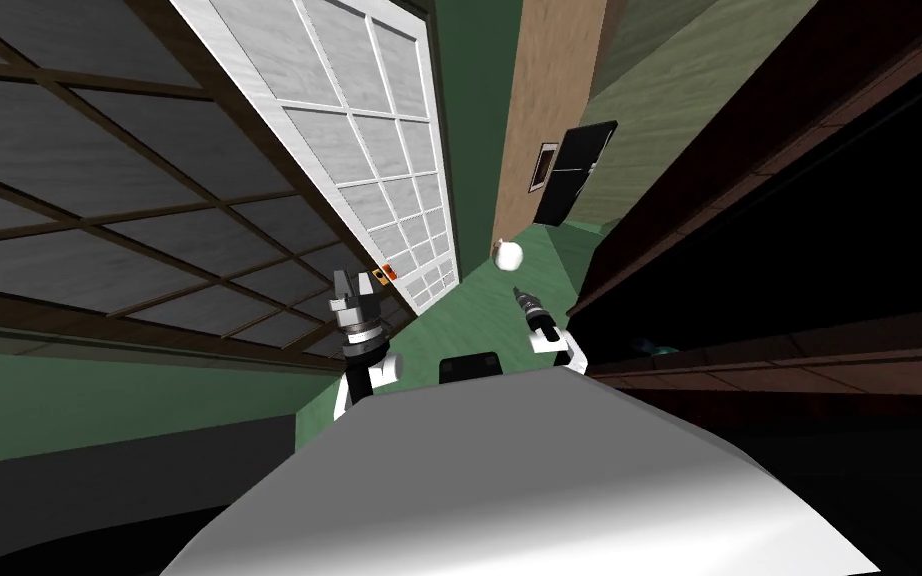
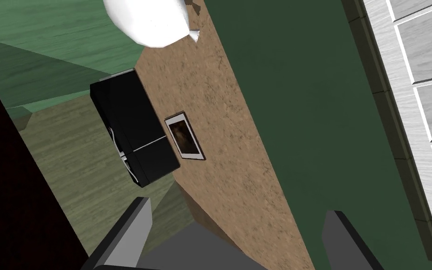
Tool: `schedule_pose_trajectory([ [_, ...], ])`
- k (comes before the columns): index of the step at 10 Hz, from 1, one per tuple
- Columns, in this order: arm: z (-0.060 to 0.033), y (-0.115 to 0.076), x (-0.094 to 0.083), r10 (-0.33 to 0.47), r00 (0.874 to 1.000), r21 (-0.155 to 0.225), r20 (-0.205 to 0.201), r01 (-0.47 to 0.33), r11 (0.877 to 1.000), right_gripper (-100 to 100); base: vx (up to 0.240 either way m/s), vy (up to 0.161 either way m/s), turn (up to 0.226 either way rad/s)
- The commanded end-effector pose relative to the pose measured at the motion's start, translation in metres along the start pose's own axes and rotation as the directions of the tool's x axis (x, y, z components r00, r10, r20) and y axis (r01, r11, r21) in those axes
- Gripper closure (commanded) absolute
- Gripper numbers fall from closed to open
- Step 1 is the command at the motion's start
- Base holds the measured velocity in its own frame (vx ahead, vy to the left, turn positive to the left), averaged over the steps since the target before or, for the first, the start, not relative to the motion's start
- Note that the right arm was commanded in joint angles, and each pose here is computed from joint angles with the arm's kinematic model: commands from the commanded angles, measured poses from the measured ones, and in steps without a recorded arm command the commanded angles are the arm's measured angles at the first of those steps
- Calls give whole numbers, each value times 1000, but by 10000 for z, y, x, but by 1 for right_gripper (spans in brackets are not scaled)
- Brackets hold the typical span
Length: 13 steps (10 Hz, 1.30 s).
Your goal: Push the door open
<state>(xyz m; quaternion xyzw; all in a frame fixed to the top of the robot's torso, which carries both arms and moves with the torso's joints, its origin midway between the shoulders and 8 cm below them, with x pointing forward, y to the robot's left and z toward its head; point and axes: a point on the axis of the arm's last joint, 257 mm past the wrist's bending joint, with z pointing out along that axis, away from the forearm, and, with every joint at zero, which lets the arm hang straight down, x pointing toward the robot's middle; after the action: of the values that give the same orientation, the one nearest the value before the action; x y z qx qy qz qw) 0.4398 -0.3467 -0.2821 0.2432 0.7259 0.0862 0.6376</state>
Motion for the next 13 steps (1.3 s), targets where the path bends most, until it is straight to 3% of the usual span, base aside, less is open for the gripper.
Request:
schedule_pose_trajectory([
  [1, 6, -93, 81, -35, 999, 28, -28, 36, 999, -100, 137, -58, 214],
  [4, 29, -275, 267, -106, 990, 77, -90, 113, 991, -100, 153, -83, 275],
  [7, 35, -464, 449, -174, 972, 120, -157, 193, 974, -100, 175, -105, 254],
  [10, 26, -630, 600, -227, 949, 151, -218, 263, 953, -100, 116, -122, 264],
  [13, -2, -830, 771, -286, 912, 179, -294, 347, 921, -100, 107, -112, 281],
])
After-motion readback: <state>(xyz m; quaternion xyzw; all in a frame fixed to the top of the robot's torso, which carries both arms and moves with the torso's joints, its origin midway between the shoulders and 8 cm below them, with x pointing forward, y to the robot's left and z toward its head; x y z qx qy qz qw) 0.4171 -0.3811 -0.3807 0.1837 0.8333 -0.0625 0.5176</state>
